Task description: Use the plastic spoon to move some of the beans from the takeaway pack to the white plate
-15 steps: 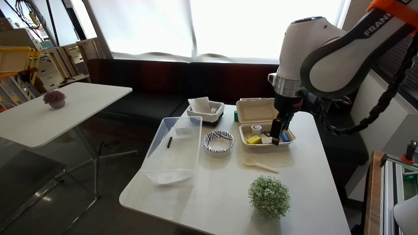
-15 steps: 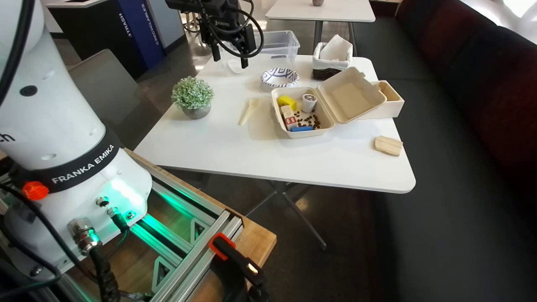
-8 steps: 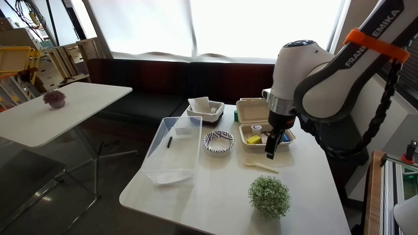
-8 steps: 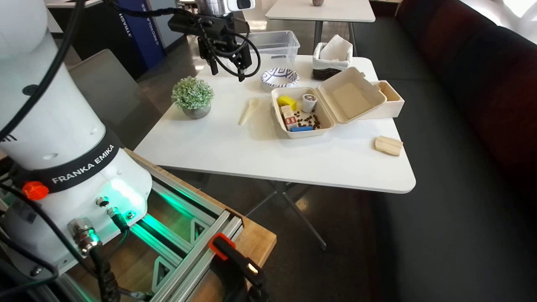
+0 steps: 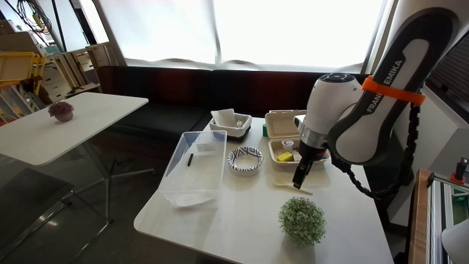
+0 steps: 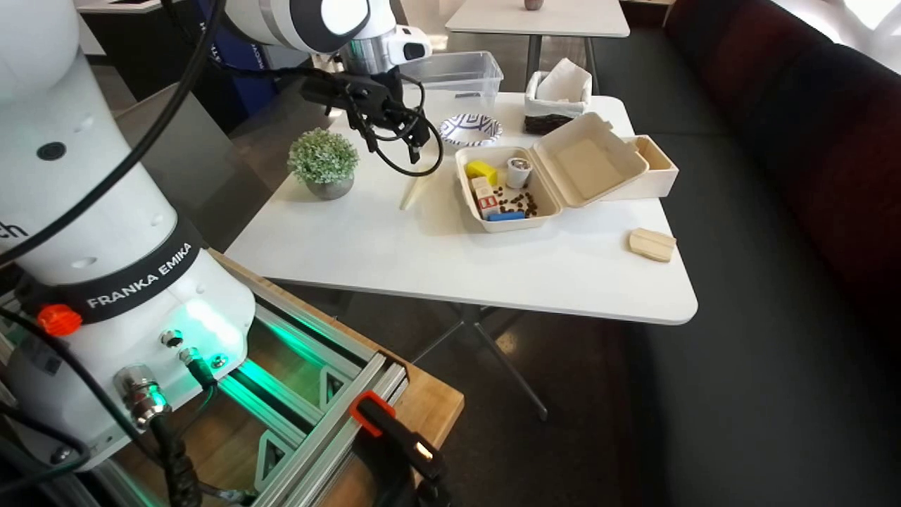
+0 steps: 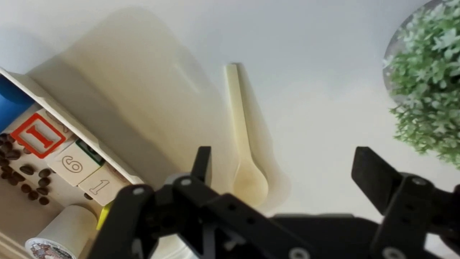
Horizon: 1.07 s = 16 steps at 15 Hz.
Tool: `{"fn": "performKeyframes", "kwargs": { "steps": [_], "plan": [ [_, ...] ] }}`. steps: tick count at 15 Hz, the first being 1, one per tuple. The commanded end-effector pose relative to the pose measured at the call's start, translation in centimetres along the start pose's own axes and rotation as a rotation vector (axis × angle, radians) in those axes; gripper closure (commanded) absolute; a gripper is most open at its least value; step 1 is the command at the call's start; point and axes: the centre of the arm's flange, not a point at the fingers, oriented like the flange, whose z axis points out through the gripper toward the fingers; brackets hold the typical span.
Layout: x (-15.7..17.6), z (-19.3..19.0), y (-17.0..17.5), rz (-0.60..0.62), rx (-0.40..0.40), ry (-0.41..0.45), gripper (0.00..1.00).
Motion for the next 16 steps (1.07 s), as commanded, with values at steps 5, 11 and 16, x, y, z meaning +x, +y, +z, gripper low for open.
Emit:
{"fn": "performKeyframes", "kwargs": {
  "steps": [5, 11, 16],
  "plan": [
    [-1.1, 4.6, 0.1, -0.023, -0.013, 0.06, 0.0],
    [-1.3, 6.1, 0.8, -0.047, -0.022, 0.075, 0.27],
    [-0.9, 7.1, 0.9, -0.08, -0.027, 0.067, 0.49]
  ]
}}
